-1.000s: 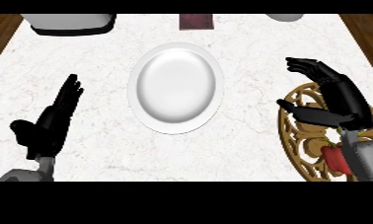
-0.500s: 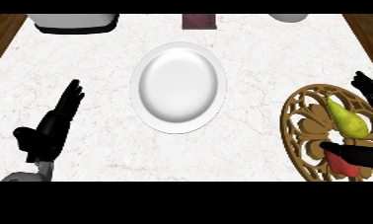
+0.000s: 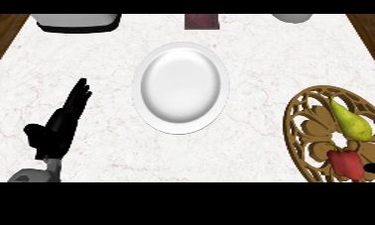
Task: Pick the pear from the placemat and place it in the plate
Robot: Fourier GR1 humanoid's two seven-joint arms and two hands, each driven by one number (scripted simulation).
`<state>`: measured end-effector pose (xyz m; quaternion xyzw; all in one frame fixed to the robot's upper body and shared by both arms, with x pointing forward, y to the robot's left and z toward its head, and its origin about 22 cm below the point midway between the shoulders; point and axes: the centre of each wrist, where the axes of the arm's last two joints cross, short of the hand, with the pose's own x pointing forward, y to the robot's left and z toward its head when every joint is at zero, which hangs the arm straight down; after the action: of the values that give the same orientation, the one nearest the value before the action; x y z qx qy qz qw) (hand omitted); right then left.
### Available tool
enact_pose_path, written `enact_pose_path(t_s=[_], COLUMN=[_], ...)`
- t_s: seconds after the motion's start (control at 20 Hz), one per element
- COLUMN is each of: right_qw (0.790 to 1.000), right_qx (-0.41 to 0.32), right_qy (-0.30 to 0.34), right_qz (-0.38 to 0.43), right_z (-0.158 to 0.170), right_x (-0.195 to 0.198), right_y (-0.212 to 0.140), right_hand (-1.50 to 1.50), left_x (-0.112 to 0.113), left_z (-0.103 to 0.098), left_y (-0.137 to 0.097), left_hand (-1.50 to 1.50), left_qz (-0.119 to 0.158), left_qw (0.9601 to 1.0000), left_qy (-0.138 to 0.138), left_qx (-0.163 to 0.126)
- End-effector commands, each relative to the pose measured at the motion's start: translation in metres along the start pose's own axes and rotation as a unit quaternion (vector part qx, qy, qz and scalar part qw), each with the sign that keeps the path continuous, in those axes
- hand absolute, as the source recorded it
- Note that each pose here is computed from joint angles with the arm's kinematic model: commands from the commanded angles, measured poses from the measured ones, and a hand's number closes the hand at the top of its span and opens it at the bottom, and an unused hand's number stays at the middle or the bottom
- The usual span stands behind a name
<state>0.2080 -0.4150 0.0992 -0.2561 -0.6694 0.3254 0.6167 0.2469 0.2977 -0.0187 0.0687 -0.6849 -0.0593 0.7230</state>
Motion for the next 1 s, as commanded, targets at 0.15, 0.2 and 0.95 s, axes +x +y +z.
enact_pose_path(t_s=[0.15, 0.2, 0.95], right_qw=[0.993, 0.992, 0.969], right_qx=[0.077, 0.080, 0.145], right_qy=[0.074, 0.079, 0.153], right_qz=[0.049, 0.058, 0.129], right_z=[-0.003, -0.002, -0.039], right_x=[0.018, 0.019, -0.007], right_y=[-0.016, -0.010, 0.017], right_hand=[-1.50, -1.50, -1.50], left_x=[-0.004, -0.009, -0.005], left_z=[-0.006, -0.001, -0.005], left_y=[0.018, 0.006, 0.001], left_hand=[0.00, 0.00, 0.00], left_qz=[-0.001, 0.000, -0.011], left_qw=[1.0000, 1.0000, 0.9999], left_qy=[-0.002, -0.003, -0.004], left_qx=[0.003, 0.001, 0.000])
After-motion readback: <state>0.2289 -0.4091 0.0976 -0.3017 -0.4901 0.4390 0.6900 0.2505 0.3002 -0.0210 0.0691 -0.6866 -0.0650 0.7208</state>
